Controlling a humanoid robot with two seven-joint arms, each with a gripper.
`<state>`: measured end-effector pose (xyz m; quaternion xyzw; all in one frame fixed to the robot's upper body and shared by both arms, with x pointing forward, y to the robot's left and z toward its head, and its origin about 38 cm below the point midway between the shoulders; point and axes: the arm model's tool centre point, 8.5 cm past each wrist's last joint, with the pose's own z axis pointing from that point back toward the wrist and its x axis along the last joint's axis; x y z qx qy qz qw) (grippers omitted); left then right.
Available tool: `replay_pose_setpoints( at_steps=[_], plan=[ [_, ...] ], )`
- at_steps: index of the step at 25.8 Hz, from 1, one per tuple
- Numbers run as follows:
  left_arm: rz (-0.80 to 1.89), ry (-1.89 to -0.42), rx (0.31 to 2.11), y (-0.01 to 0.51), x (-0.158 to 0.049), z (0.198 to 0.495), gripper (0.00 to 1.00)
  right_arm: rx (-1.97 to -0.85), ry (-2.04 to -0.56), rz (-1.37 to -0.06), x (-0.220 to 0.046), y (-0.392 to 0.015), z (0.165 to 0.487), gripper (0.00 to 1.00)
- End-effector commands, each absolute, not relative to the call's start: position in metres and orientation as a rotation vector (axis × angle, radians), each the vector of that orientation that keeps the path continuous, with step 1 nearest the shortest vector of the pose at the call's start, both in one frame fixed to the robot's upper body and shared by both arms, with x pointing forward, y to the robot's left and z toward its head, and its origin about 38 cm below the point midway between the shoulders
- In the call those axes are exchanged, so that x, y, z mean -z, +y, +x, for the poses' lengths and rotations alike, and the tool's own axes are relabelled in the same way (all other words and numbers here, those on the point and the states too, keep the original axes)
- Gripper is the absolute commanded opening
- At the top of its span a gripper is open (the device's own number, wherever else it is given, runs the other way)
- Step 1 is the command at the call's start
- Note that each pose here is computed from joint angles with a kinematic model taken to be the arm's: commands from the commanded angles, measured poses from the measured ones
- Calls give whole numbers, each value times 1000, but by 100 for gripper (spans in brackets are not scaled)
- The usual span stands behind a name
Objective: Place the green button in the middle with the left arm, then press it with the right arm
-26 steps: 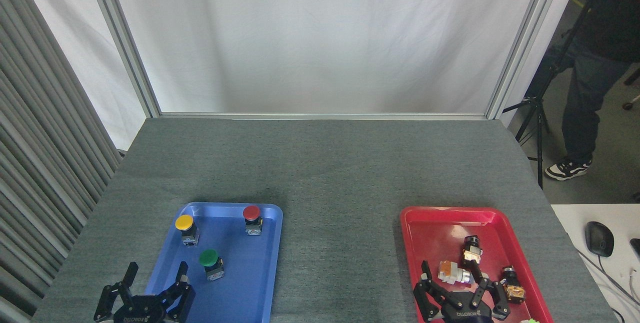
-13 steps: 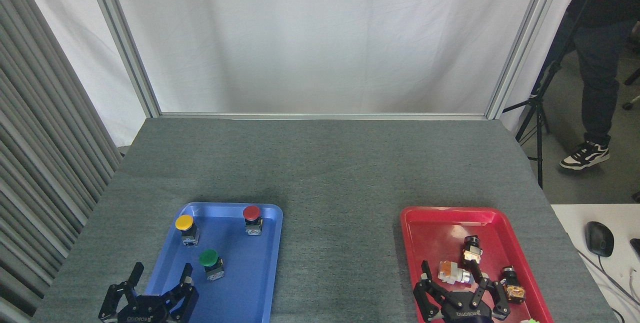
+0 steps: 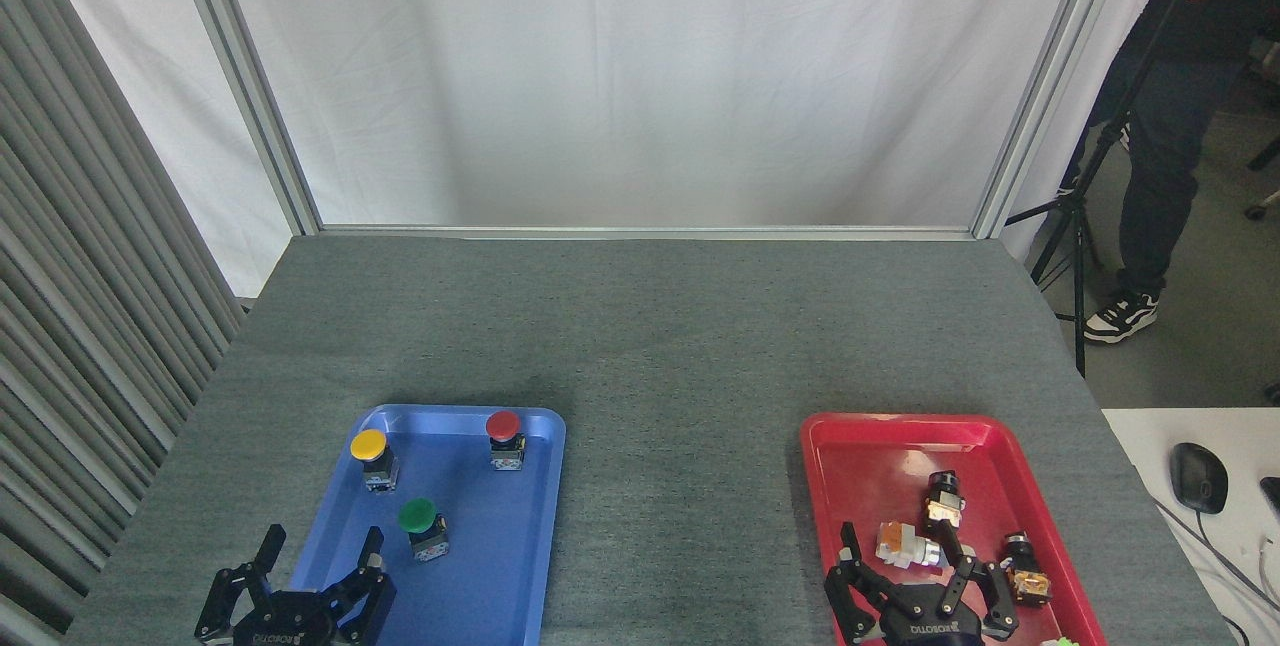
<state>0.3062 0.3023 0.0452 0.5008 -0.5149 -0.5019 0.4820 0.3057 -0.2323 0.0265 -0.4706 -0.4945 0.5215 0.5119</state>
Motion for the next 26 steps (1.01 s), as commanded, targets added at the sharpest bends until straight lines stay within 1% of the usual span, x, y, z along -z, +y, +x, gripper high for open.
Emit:
replay_pose_setpoints(
  at_steps=[1, 3, 8, 13, 15, 20, 22, 26],
  plan=[
    [1226, -1251, 1224, 304, -46, 308, 99, -1255, -1185, -1131, -25, -233, 305, 100],
    [1228, -1258, 1221, 304, -48, 308, 99, -1256, -1184, -1130, -25, -233, 304, 100],
    [1237, -1262, 1216, 305, -44, 304, 99, -1250, -1183, -1132, -25, -234, 305, 100],
    [1242, -1236, 1221, 312, -32, 306, 99, -1243, -1188, -1126, -25, -231, 305, 100],
    [1244, -1226, 1235, 316, -31, 305, 99, -1239, -1190, -1123, -25, -230, 305, 100],
    [1210, -1195, 1251, 315, -18, 303, 99, -1230, -1196, -1119, -26, -229, 306, 100],
    [1204, -1200, 1258, 314, -18, 303, 99, -1227, -1195, -1114, -26, -227, 306, 100],
    [1140, -1266, 1323, 302, -15, 308, 98, -1234, -1204, -1117, -27, -227, 307, 100]
  ],
)
